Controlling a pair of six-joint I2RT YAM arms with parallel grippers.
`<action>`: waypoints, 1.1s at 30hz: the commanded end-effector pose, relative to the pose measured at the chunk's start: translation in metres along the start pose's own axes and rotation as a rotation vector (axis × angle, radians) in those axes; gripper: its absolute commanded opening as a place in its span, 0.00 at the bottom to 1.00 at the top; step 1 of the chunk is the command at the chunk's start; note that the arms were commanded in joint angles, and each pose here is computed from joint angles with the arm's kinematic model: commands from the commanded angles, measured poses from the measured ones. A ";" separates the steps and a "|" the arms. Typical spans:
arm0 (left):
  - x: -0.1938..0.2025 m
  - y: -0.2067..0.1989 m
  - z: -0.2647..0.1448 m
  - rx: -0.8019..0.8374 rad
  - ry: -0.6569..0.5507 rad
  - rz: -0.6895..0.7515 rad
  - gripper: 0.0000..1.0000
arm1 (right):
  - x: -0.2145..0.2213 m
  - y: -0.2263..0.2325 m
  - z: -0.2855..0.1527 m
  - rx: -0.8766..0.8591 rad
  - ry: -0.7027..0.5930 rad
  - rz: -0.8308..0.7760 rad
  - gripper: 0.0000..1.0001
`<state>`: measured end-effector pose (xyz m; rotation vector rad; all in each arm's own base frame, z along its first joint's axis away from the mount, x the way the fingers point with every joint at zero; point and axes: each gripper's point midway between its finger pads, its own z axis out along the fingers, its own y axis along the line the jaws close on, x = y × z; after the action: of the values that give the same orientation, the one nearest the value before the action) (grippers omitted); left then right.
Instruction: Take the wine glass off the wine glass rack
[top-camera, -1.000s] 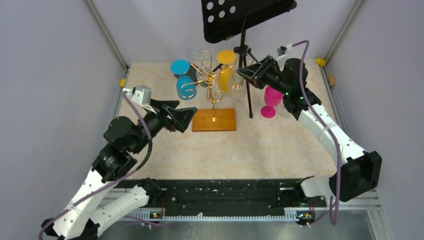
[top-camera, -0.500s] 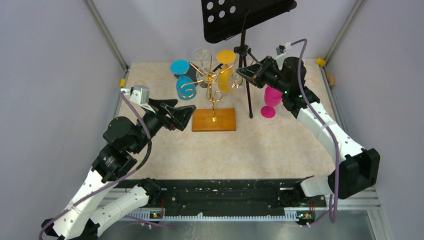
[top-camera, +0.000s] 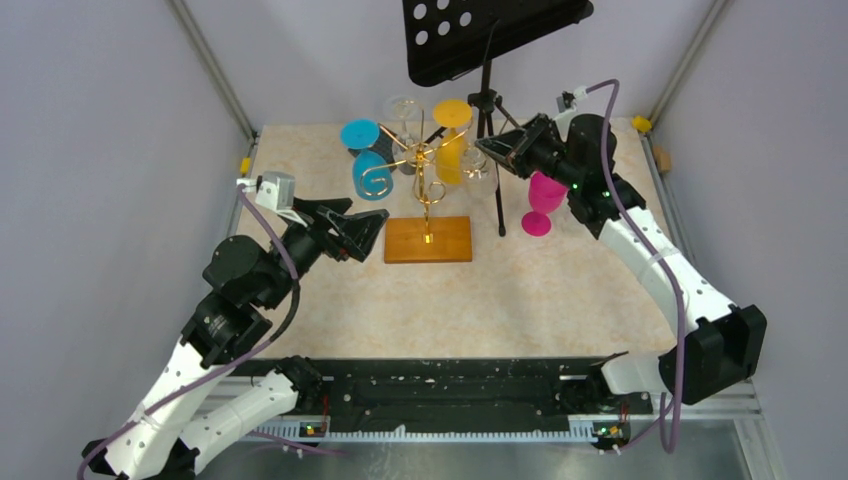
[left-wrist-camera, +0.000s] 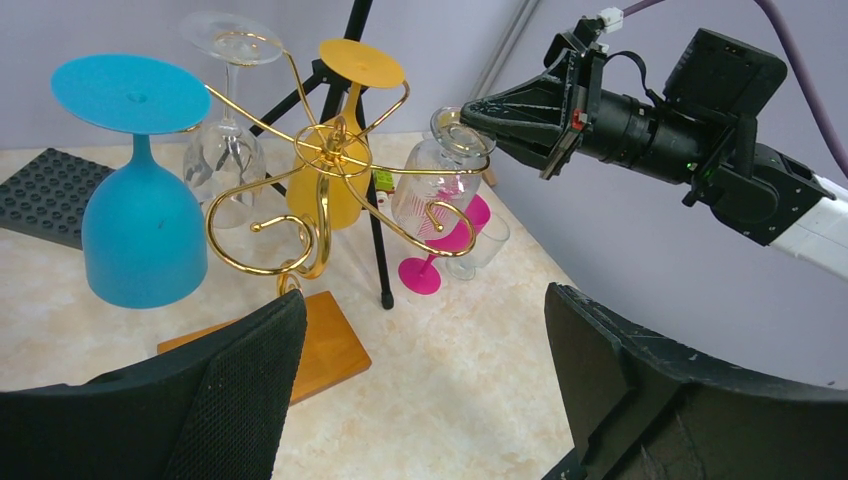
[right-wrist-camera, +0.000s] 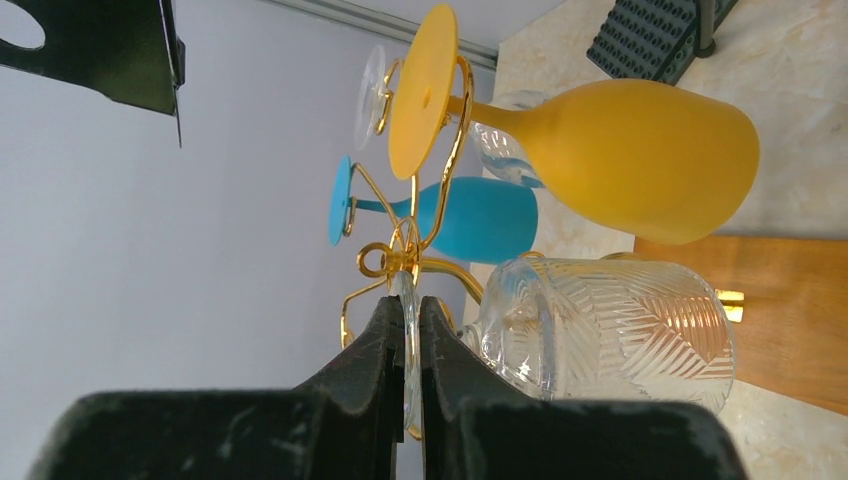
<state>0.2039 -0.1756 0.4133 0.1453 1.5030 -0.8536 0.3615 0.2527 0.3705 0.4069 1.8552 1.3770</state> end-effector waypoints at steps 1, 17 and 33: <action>-0.010 -0.002 -0.001 0.005 -0.036 -0.002 0.92 | -0.007 0.058 -0.029 -0.143 -0.043 -0.054 0.00; -0.006 0.001 -0.002 -0.004 -0.035 0.001 0.92 | 0.010 0.058 -0.047 -0.205 -0.011 -0.011 0.00; -0.005 0.005 -0.004 -0.021 -0.036 0.013 0.92 | 0.026 0.073 -0.025 -0.245 0.035 -0.046 0.00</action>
<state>0.2059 -0.1721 0.4093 0.1284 1.5078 -0.8348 0.3244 0.2648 0.3796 0.3451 1.8181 1.4769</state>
